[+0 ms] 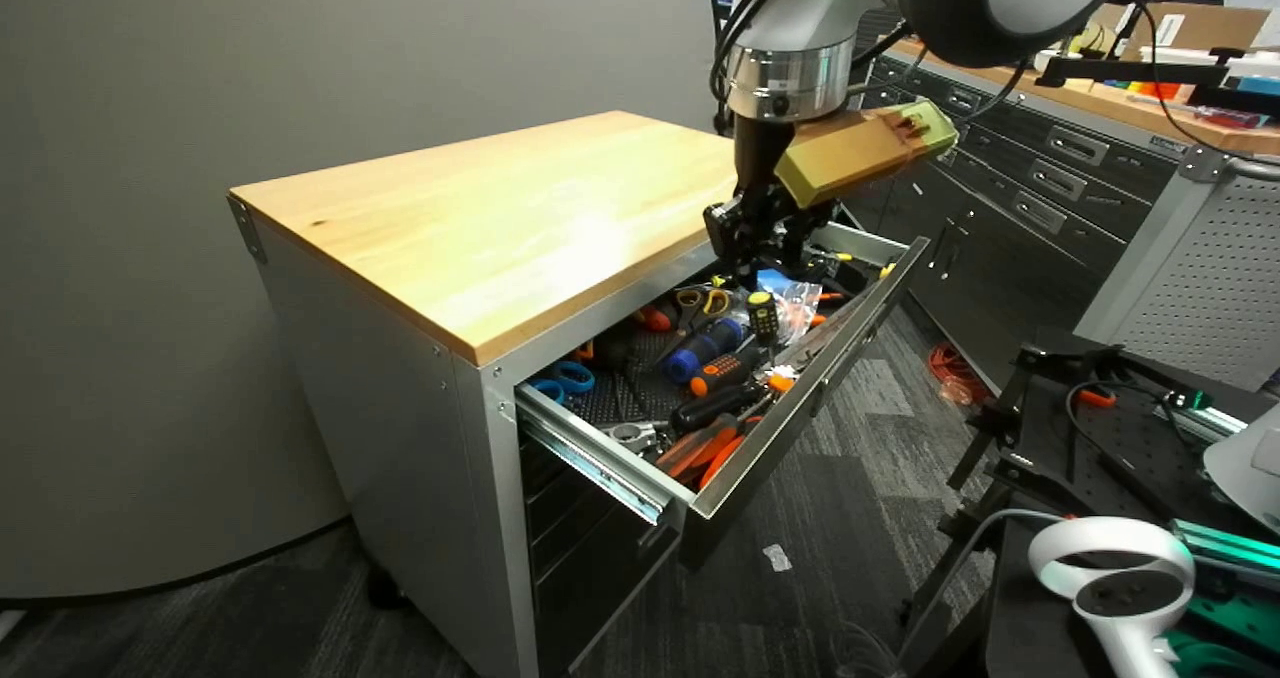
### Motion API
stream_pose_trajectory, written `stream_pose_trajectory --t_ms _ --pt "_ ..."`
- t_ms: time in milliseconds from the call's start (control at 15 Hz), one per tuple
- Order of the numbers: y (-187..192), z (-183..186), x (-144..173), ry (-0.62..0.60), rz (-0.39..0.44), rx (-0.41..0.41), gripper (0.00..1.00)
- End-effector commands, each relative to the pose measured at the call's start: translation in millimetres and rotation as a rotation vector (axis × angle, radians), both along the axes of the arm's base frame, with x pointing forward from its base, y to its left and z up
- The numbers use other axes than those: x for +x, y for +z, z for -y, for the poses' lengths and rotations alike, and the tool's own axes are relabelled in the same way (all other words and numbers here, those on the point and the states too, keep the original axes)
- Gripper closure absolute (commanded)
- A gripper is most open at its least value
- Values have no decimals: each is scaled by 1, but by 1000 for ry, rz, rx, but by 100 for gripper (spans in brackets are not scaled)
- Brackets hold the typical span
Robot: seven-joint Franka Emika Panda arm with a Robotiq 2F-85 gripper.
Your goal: Put the screwdriver in the drawer and close it
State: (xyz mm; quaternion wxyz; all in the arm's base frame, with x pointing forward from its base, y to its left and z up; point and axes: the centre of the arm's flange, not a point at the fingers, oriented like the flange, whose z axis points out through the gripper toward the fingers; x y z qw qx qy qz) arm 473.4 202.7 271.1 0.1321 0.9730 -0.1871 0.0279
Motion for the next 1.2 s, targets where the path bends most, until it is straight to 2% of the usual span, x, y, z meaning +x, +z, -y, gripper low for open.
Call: stream_pose_trajectory --t_ms 0,67,133,267,467,533,600,733,800,933,1133 --pt "7 11 -15 33 -111 70 12" --pt "5 16 -18 68 -171 110 4" --pt "2 21 -21 86 -216 139 1" --pt "-1 38 -26 137 -311 195 0" --pt "-12 56 -38 185 -495 229 0" --pt "-17 60 -44 192 -563 226 24" --pt "-23 61 -50 183 -578 199 25" --pt "-31 57 -59 167 -587 175 39" --pt "-35 54 -62 159 -573 160 49" --pt "-42 47 -68 152 -537 129 63" --pt "-48 34 -69 114 -385 59 87"
